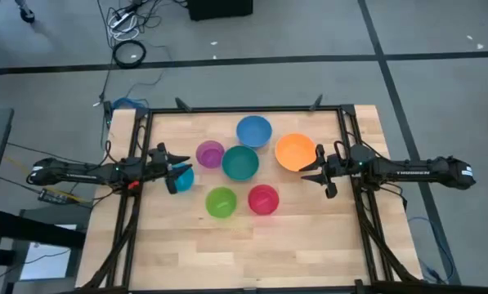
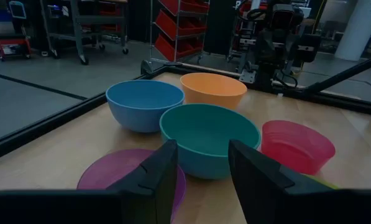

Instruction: Nest bowls inside each other

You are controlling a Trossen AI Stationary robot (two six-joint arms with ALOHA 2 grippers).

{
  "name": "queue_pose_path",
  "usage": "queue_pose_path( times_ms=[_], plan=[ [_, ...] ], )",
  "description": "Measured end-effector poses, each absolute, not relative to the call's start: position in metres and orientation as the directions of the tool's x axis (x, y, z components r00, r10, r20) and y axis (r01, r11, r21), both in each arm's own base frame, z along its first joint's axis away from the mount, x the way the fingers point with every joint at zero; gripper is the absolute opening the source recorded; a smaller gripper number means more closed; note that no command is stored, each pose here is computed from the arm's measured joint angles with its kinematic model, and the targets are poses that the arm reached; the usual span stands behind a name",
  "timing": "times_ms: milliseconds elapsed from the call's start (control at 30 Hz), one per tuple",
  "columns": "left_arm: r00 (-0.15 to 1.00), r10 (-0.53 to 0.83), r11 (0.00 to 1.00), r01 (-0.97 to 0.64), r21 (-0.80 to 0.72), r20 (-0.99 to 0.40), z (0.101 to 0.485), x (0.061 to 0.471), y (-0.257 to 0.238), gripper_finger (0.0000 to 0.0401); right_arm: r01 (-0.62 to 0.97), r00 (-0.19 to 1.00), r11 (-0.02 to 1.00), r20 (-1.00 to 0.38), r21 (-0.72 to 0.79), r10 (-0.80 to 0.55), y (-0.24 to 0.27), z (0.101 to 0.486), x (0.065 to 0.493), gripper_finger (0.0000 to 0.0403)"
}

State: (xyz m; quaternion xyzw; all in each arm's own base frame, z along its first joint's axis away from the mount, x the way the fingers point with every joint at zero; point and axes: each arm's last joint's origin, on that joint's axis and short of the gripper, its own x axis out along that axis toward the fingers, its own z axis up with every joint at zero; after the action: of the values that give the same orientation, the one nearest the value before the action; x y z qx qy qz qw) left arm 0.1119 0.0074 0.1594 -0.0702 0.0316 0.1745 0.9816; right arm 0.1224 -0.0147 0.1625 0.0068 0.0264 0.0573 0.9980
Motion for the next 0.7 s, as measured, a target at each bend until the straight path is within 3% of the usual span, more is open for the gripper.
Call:
queue_pose_path(
  times_ms=[500,700],
  plan=[
    [0.937,0.338,0.930,-0.347,-0.124,-0.086,0.1595,0.1119,0.0074,0.0152,-0.113,0.992,0.993,-0.052,0.017,0.114,-0.0147,0.1625,0.1224,0.0112],
    [0.938,0.343,0.939,-0.344,-0.013,-0.053,0.1628,0.1121,0.0077,0.0152,-0.115,0.993,0.993,-0.029,-0.014,0.114,-0.0147,0.1649,0.1225,0.0112]
  ],
)
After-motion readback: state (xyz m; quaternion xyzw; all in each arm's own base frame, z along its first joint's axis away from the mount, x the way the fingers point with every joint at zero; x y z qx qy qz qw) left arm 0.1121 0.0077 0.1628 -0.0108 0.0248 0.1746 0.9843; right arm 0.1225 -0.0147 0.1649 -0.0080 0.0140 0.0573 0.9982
